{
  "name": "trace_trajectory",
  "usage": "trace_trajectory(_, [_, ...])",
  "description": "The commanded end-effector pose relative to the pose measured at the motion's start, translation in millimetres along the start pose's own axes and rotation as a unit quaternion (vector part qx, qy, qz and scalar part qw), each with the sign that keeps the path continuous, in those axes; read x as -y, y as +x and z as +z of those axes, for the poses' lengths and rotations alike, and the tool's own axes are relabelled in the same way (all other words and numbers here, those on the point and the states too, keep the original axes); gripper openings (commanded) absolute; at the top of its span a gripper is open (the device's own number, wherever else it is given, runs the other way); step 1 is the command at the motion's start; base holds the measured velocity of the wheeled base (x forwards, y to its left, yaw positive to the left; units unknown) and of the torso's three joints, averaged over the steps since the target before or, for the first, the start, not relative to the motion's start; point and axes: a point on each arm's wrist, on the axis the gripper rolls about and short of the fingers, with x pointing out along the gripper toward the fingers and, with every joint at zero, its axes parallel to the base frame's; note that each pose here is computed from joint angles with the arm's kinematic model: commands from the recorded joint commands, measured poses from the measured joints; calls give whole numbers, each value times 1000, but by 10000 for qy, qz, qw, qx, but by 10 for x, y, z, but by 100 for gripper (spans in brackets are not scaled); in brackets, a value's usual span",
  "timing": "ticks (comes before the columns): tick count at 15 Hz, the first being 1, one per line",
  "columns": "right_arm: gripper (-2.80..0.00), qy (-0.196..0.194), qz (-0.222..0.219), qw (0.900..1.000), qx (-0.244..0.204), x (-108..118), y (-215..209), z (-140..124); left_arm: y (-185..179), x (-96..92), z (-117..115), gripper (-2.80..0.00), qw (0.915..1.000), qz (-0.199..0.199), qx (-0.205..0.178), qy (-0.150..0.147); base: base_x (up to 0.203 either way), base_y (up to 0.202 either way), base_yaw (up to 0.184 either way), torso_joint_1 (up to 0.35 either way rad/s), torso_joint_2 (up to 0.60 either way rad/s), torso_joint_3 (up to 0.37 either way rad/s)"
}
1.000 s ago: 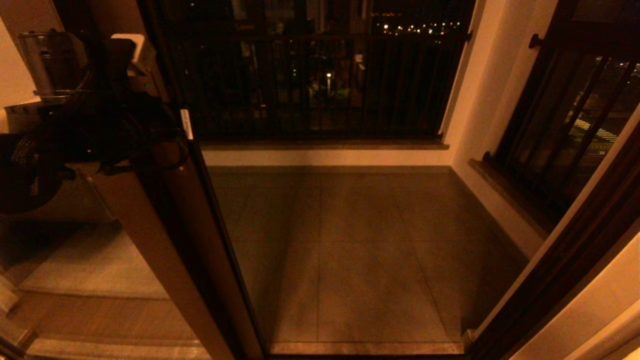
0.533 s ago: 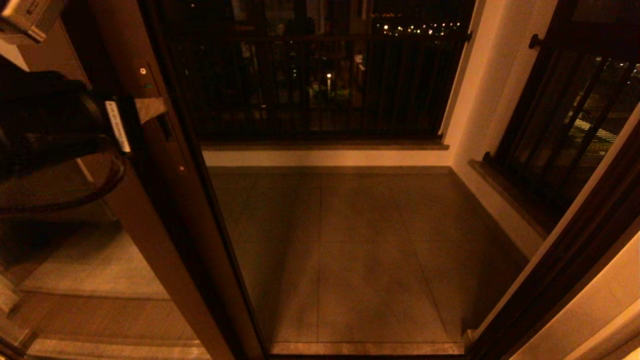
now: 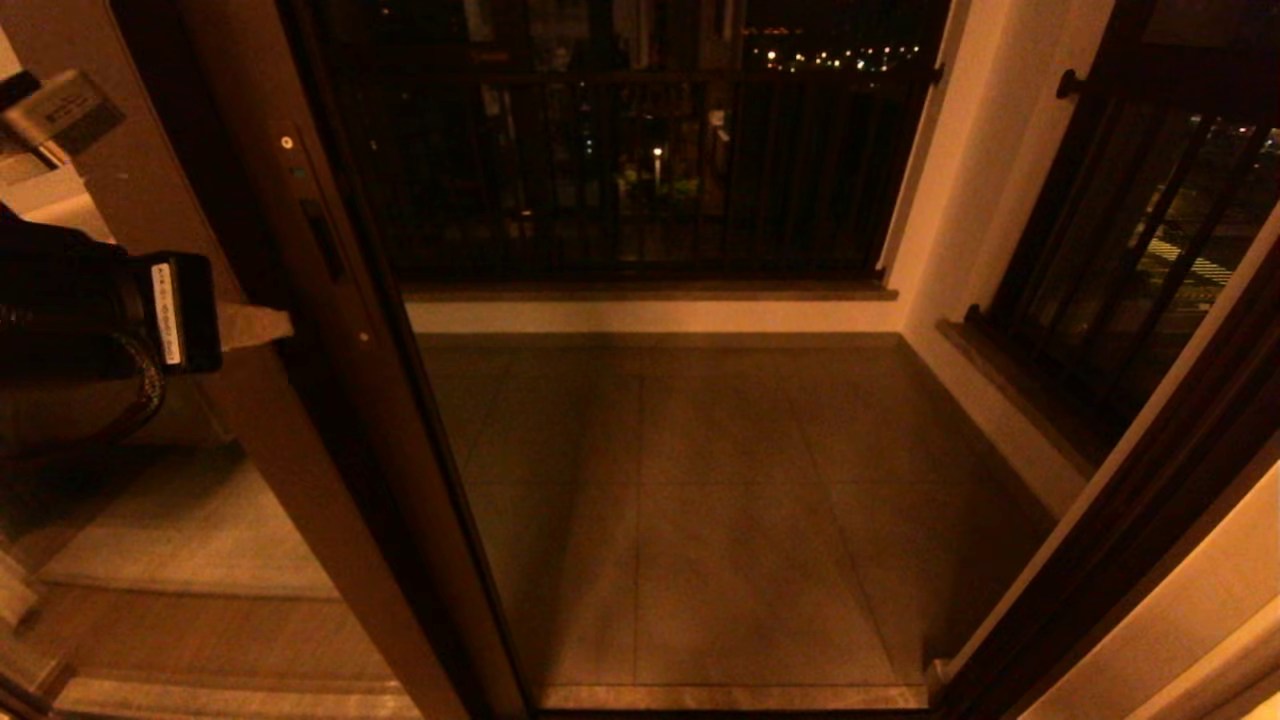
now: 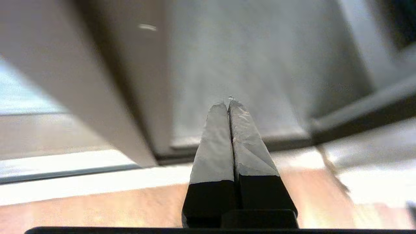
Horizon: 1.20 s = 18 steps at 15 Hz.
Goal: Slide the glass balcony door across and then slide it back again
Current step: Close the slid door
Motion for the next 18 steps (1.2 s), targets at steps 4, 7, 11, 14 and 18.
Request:
trace_trajectory(4, [-280, -7, 3, 10000, 3, 0, 0, 1, 334, -23, 234, 0, 9999, -87, -93, 21, 0, 0, 0, 0, 0, 0])
trace_trajectory(7, [-280, -7, 4, 10000, -3, 0, 0, 0, 428, -94, 256, 0, 9999, 54, -58, 150, 0, 0, 0, 0, 0, 0])
trace_trajectory(11, [-280, -7, -4, 10000, -3, 0, 0, 0, 563, -245, 308, 0, 9992, 283, 94, 275, 0, 0, 0, 0, 0, 0])
trace_trajectory(14, [-280, -7, 4, 10000, -3, 0, 0, 0, 723, -302, 358, 0, 9986, 284, 330, 308, 0, 0, 0, 0, 0, 0])
trace_trajectory(18, [-280, -2, 0, 10000, 1, 0, 0, 0, 721, -282, 363, 0, 9989, -142, 313, 309, 0, 0, 0, 0, 0, 0])
